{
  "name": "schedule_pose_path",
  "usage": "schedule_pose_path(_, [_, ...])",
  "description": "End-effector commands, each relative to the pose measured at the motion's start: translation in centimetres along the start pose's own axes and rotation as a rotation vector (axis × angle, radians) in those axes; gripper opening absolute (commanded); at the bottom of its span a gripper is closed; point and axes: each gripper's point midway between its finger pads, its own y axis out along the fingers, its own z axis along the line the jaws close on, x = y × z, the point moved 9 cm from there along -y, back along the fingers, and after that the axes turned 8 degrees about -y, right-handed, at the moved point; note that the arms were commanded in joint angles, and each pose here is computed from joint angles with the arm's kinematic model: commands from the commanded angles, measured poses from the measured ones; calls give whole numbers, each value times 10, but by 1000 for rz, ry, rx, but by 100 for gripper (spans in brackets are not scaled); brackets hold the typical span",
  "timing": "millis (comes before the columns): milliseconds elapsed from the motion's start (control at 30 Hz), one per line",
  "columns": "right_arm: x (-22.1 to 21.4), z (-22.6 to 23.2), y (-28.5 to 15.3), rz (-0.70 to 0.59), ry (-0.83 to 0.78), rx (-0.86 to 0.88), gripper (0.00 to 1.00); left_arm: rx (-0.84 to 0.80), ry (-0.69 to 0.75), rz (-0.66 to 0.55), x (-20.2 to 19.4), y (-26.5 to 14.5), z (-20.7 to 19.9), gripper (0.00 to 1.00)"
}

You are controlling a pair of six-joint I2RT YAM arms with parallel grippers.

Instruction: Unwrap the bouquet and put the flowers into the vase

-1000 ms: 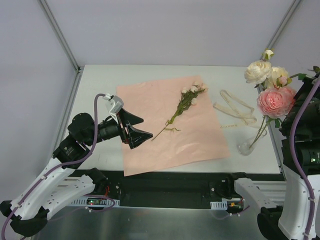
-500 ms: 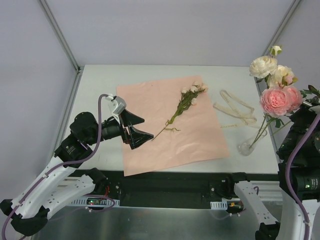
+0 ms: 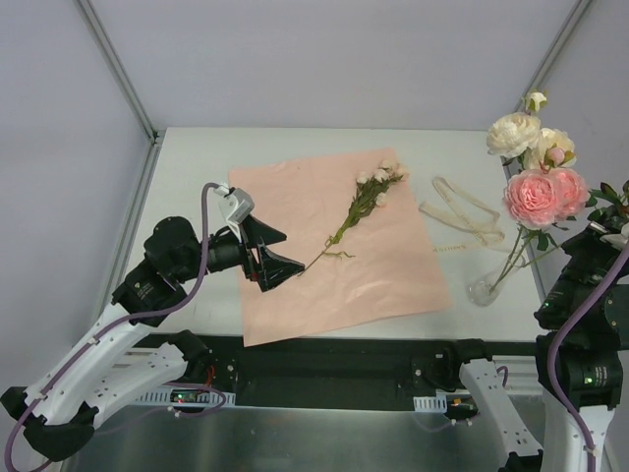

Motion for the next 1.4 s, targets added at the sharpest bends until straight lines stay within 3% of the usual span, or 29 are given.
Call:
schedule_pose_path(0, [12,-5,-1,-79,104,-37,0,-30,42,-23,7,0,-2,99])
schedule_pose_path(700, [20,-13,-6,-123,112,-39,0,-43,23,-5,7,8,0,99])
schedule_pose_path(1367, [-49,9,-11,-31,59,-4,0,-34,25,-3,3,7,2,99])
